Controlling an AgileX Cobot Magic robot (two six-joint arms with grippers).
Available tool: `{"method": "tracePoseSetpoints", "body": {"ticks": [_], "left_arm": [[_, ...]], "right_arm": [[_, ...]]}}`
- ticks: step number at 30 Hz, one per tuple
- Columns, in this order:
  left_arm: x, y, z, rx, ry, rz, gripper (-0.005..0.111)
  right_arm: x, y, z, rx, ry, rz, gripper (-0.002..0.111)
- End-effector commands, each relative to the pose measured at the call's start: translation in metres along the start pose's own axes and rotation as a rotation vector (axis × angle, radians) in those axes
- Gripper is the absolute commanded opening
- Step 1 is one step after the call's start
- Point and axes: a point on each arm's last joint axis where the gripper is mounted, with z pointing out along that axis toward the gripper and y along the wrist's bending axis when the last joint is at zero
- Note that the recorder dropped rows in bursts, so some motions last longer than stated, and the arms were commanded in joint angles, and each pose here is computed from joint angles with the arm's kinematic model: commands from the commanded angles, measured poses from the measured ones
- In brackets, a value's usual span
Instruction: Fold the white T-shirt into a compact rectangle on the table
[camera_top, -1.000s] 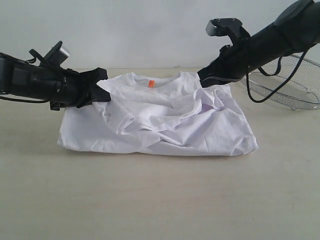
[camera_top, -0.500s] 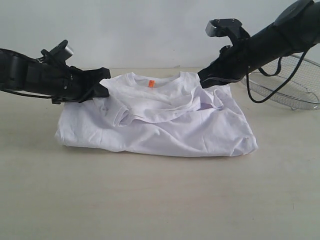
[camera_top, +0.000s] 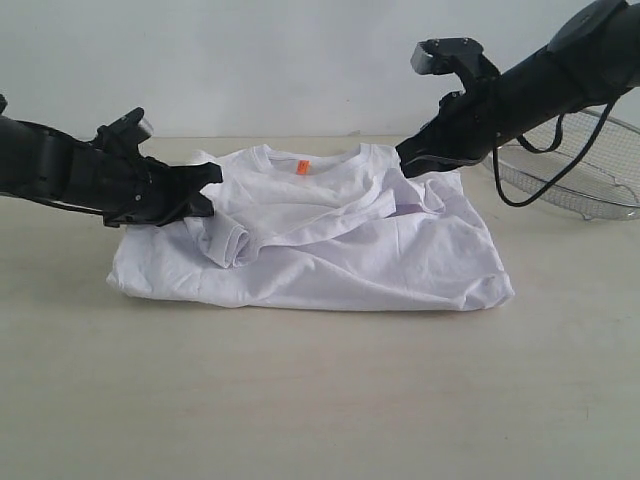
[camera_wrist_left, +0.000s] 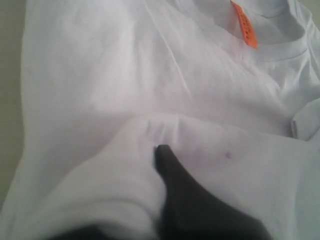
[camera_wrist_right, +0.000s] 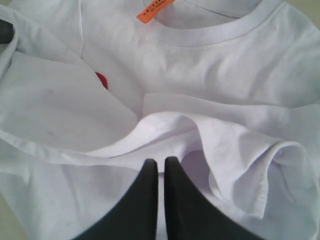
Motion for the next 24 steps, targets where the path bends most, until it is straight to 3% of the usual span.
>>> {"method": "tracePoseSetpoints", "body": {"ticks": [1, 5, 7, 15, 24], "left_arm": [[-0.005, -0.001, -0.001, 0.015, -0.013, 0.004, 0.004], [-0.010, -0.002, -0.002, 0.024, -0.023, 0.012, 0.006], [-0.012, -0.003, -0.002, 0.026, -0.030, 0.018, 0.012], [-0.017, -0.003, -0.003, 0.009, -0.048, -0.002, 0.066], [-0.037, -0.017, -0.010, 0.066, -0.101, 0.022, 0.068]], "right_arm": [[-0.001, 0.001, -0.001, -0.006, 0.001, -0.009, 0.000], [-0.002, 0.000, -0.001, 0.007, -0.006, -0.007, 0.000], [-0.002, 0.000, -0.001, 0.007, -0.006, -0.007, 0.000], [-0.002, 0.000, -0.001, 0.005, -0.005, -0.007, 0.000], [-0.002, 0.000, -0.001, 0.004, 0.000, -0.010, 0.000]]}}
